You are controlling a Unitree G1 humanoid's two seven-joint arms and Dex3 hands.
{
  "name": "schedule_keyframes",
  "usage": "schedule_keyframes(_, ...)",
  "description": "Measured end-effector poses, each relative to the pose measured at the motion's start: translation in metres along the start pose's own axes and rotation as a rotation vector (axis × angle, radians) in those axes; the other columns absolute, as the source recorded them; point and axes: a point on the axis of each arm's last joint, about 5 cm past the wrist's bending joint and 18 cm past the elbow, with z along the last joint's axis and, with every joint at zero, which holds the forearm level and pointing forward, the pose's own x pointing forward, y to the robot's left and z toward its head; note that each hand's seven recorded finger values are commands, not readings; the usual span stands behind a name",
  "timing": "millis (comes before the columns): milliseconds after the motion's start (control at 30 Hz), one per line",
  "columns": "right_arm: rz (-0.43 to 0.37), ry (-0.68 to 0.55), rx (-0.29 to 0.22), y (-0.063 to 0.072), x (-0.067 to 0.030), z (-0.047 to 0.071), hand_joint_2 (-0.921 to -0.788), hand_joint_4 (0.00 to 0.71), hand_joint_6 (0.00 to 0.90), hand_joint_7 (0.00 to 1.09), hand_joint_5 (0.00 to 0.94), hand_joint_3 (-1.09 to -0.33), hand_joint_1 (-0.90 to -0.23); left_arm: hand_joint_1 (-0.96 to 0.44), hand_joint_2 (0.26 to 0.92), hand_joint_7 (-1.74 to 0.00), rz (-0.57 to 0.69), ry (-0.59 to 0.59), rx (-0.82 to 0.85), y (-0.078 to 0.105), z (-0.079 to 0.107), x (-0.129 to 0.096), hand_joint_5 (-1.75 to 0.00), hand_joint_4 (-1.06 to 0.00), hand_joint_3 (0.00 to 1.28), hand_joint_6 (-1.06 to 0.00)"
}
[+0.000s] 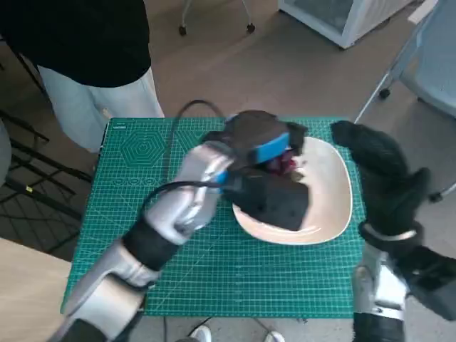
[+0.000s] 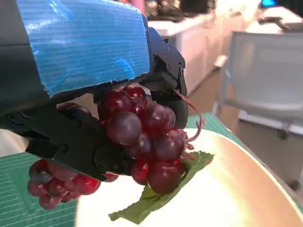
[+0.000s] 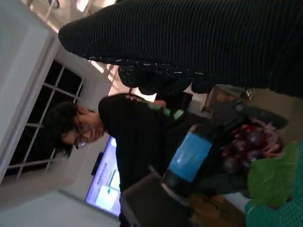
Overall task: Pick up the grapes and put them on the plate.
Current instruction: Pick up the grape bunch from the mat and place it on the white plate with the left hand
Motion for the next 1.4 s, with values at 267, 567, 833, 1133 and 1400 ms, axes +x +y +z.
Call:
schedule_keyframes(267, -0.018, 0.004, -0.013, -0.002, -0.0042, 0.001, -0.921, 0.325, 0.083, 0.42, 0.005, -0.560, -0.508, 0.00, 0.921, -1.29, -0.051, -0.024, 0.016, -0.002, 0.014, 0.014, -1.43, -0.48, 0.23, -0.47)
schedule_keyframes(567, -0.035, -0.001, -0.021, -0.003, -0.0059, 0.002, -0.921, 0.326, 0.096, 0.40, 0.005, -0.555, -0.511, 0.06, 0.919, -1.26, -0.080, -0.030, 0.008, -0.003, 0.021, 0.022, -1.46, -0.41, 0.29, -0.40)
schedule_keyframes(833, -0.040, -0.003, -0.023, -0.003, -0.0067, 0.002, -0.921, 0.326, 0.103, 0.39, 0.004, -0.554, -0.512, 0.33, 0.862, -0.13, -0.107, -0.024, -0.024, -0.010, 0.021, 0.025, -1.65, -0.33, 0.50, -0.44)
schedule_keyframes(1133, -0.045, 0.000, -0.022, -0.003, -0.0073, 0.001, -0.921, 0.327, 0.109, 0.38, 0.003, -0.553, -0.512, 0.36, 0.772, -0.06, -0.147, 0.001, -0.049, -0.018, 0.018, 0.029, -1.64, -0.37, 0.63, -0.54)
schedule_keyframes(1400, -0.052, 0.000, -0.022, -0.002, -0.0073, 0.001, -0.921, 0.327, 0.115, 0.37, 0.002, -0.556, -0.507, 0.38, 0.674, -0.01, -0.213, 0.013, -0.145, -0.024, 0.014, 0.032, -1.49, -0.54, 0.65, -0.33)
